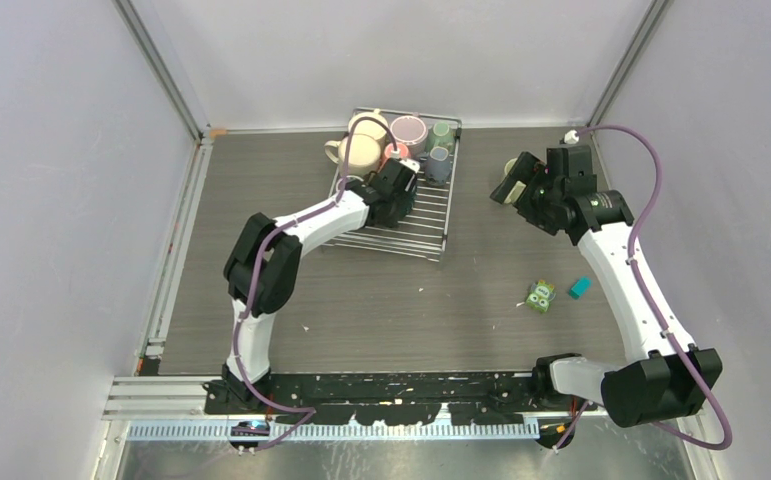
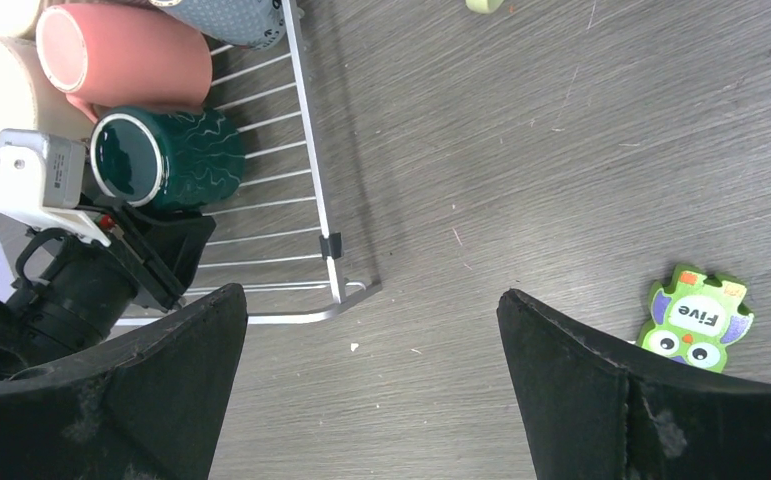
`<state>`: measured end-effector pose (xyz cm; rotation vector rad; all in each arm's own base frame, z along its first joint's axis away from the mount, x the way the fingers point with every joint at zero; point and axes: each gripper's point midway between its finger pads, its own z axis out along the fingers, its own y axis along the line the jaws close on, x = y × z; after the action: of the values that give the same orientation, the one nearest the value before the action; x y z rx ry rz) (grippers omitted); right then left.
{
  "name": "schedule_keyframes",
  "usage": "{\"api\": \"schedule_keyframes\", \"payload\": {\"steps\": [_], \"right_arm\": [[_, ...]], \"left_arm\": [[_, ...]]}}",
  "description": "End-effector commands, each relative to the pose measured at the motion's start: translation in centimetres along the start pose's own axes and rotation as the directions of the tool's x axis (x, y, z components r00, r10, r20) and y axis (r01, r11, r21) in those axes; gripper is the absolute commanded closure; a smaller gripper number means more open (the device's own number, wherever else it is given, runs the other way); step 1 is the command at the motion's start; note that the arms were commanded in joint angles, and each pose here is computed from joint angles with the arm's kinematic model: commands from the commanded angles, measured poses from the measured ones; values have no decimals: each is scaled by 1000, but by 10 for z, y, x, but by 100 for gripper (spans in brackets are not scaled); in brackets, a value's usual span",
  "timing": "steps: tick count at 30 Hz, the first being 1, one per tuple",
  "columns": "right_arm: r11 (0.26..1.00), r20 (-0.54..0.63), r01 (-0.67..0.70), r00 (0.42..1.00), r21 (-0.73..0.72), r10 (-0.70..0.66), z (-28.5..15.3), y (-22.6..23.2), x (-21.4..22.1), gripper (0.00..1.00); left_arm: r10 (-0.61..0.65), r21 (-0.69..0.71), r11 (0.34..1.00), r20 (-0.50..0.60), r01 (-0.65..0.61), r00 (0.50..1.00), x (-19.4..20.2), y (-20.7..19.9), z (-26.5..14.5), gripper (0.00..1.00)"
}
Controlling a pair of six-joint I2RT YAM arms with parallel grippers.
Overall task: Unload the cups from the dish rack
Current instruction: Unload the cup from the dish rack.
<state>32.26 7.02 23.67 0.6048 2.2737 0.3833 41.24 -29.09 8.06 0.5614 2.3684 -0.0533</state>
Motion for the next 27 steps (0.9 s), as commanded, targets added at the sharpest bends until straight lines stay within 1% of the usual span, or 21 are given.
{"api": "schedule_keyframes", "payload": {"steps": [1, 4, 6, 11, 16, 20, 27], "right_arm": [[999, 37, -2, 999, -39, 3, -1, 9, -5, 0], [999, 42, -6, 999, -47, 8, 1, 11, -6, 0], [996, 21, -6, 1000, -86, 8, 1, 18, -1, 0], [989, 21, -18, 1000, -146, 22, 3, 29, 0, 0], [965, 18, -45, 999, -258, 51, 2, 49, -1, 0], [913, 24, -68, 996, -403, 85, -2, 76, -5, 0], [788, 45, -69, 992, -612, 122, -20, 115, -16, 0]], "left_arm": [[-30, 52, 998, 174, 21, 984, -53, 0, -41, 100], [-38, 86, 996, 202, 21, 979, -64, -3, -57, 100], [-47, 105, 994, 215, 25, 975, -69, -4, -65, 100], [-74, 162, 986, 240, 36, 968, -82, -11, -87, 100], [-126, 243, 968, 254, 63, 959, -95, -19, -115, 100], [-187, 345, 934, 255, 92, 949, -107, -31, -145, 100], [-274, 512, 851, 245, 116, 930, -126, -50, -204, 100]]}}
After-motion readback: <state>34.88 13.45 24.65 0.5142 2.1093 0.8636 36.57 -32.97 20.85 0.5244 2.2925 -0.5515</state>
